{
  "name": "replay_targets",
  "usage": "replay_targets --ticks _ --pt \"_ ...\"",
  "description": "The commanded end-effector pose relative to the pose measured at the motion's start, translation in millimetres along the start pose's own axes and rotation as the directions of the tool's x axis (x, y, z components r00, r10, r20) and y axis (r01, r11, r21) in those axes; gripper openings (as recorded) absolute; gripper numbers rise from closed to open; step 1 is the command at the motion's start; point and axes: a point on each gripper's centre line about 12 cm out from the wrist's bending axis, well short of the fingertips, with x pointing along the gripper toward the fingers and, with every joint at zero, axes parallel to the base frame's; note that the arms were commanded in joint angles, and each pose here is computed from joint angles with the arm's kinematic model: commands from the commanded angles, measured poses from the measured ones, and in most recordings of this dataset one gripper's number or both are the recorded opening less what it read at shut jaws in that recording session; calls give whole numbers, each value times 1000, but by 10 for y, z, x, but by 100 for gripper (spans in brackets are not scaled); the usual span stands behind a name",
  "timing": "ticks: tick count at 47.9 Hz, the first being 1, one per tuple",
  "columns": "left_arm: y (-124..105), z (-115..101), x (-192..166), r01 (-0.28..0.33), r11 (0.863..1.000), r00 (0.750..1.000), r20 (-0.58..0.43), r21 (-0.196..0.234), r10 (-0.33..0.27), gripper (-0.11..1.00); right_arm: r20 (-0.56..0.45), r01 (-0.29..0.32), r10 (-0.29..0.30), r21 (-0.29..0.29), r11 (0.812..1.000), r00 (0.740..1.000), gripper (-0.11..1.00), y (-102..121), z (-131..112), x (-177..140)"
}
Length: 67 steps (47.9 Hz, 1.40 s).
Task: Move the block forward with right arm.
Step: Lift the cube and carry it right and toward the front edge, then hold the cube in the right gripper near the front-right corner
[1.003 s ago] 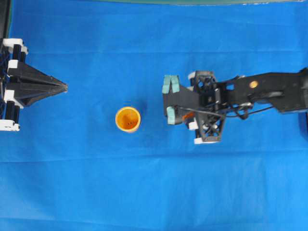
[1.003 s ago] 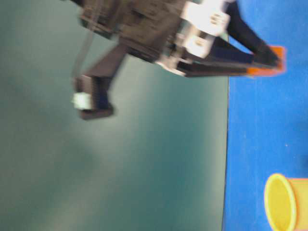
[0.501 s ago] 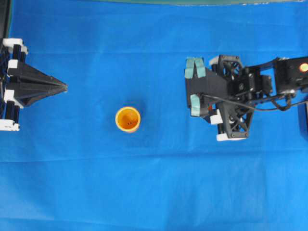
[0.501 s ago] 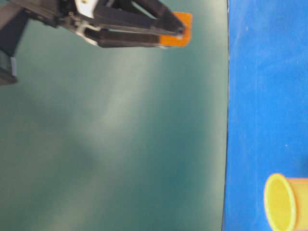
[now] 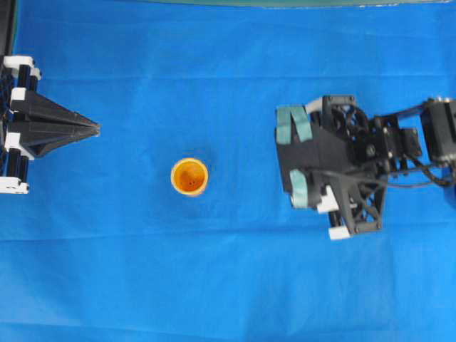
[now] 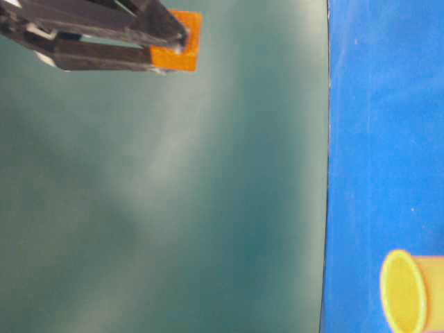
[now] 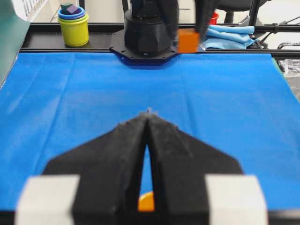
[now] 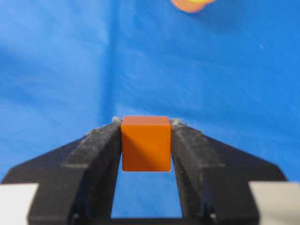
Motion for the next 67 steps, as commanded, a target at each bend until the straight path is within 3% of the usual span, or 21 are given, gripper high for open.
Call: replay_targets --ticks 1,17,43,67 --pt "1 145 20 0 1000 999 37 3 0 1 59 -17 17 -6 1000 998 41 92 110 -174" --pt "1 132 25 0 1000 999 32 8 0 1 75 -77 75 26 997 994 41 425 140 -228" --pt "0 118 37 0 1000 1000 25 9 0 1 140 -180 191 -86 980 971 41 1051 272 -304" --pt "0 100 34 0 1000 1000 8 6 0 1 161 -230 254 -154 961 954 41 1401 328 -328"
